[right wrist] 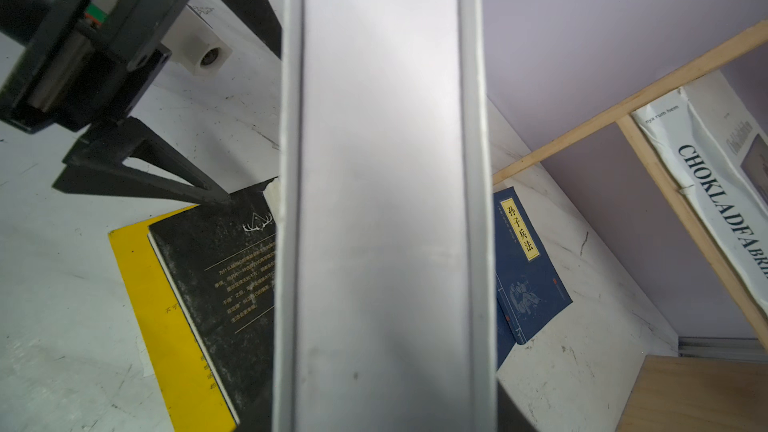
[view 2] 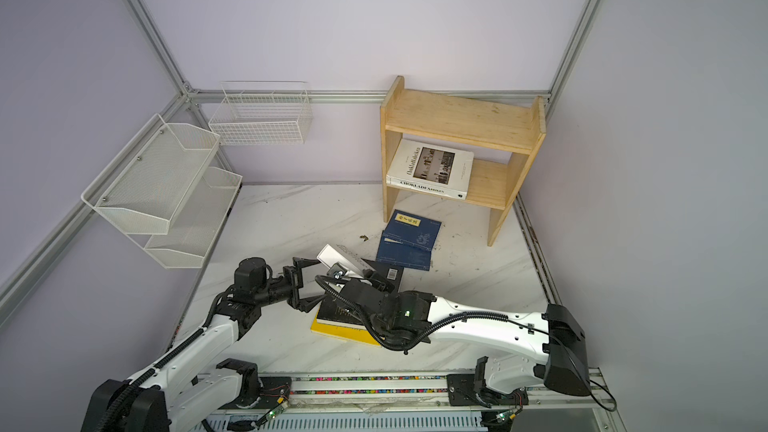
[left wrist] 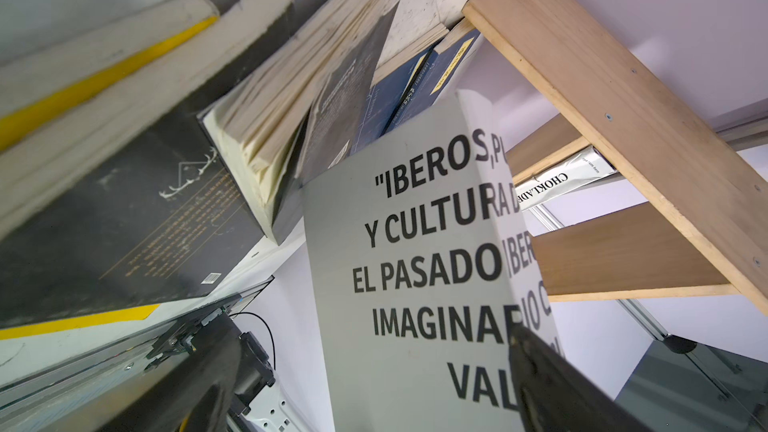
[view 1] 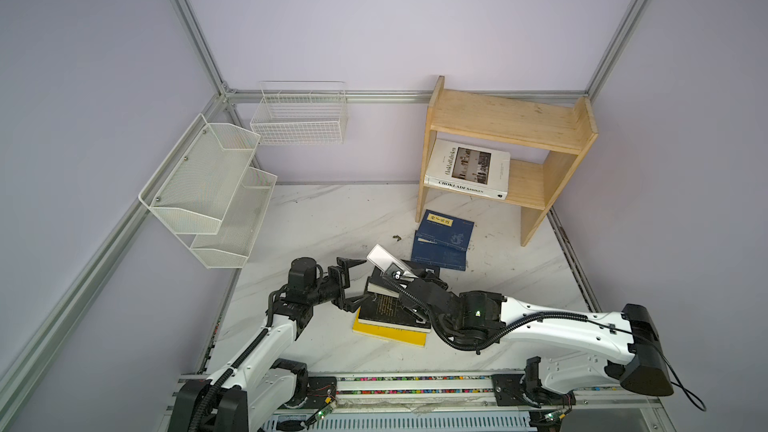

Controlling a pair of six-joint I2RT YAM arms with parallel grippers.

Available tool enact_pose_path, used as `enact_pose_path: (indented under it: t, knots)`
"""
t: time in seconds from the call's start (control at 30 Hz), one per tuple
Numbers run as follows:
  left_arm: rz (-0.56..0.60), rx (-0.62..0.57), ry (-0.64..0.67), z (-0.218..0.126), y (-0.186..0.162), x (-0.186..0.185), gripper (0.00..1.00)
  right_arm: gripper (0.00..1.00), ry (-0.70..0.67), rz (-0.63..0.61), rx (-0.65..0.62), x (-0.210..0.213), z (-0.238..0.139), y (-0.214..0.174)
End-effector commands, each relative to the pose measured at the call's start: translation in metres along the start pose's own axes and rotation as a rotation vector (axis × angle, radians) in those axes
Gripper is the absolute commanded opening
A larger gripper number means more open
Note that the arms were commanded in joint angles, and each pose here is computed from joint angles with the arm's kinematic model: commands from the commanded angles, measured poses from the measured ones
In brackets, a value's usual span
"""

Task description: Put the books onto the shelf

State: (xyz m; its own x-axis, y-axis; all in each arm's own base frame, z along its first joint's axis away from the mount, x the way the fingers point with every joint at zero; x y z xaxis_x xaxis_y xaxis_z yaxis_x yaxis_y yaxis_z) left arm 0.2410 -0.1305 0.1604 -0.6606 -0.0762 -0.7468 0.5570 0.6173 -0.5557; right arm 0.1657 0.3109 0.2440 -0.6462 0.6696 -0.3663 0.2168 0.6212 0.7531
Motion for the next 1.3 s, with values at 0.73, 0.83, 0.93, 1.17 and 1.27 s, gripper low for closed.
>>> enact_pose_path:
  t: [0.73,0.83,0.93,1.17,1.27]
  knots:
    - [0.472,0.365,-0.040,0.016,-0.024,-0.086,1.00,0.46,0.065,-0.269,0.116,0.060,0.010,-0.042]
    - [0.491,0.384,0.005,0.020,-0.026,-0.076,0.99,0.47,0.053,-0.286,0.110,0.064,0.013,-0.040]
    - [0.490,0.391,0.075,0.023,-0.022,-0.060,0.97,0.49,0.041,-0.307,0.101,0.065,0.015,-0.039]
    - [0.495,0.413,0.103,0.027,-0.019,-0.055,0.90,0.54,0.024,-0.329,0.082,0.070,0.018,-0.037]
    - [0.480,0.420,0.122,0.034,-0.014,-0.053,0.85,0.54,0.010,-0.331,0.080,0.070,0.019,-0.036]
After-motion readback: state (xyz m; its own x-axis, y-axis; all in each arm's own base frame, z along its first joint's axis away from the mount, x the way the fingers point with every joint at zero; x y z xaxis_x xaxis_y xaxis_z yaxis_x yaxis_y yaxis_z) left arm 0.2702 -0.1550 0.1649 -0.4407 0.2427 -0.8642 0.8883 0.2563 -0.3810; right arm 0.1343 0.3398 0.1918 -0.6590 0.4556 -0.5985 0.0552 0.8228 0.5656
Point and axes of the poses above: each gripper's point midway between its finger pads, its own z axis out along the fingers, its own x axis along the line the jaws close on, y = z × x, the point moved 4 cm from there along -z, back along the fingers, and after that the axes turned 3 degrees about z, right-handed, at the moved point
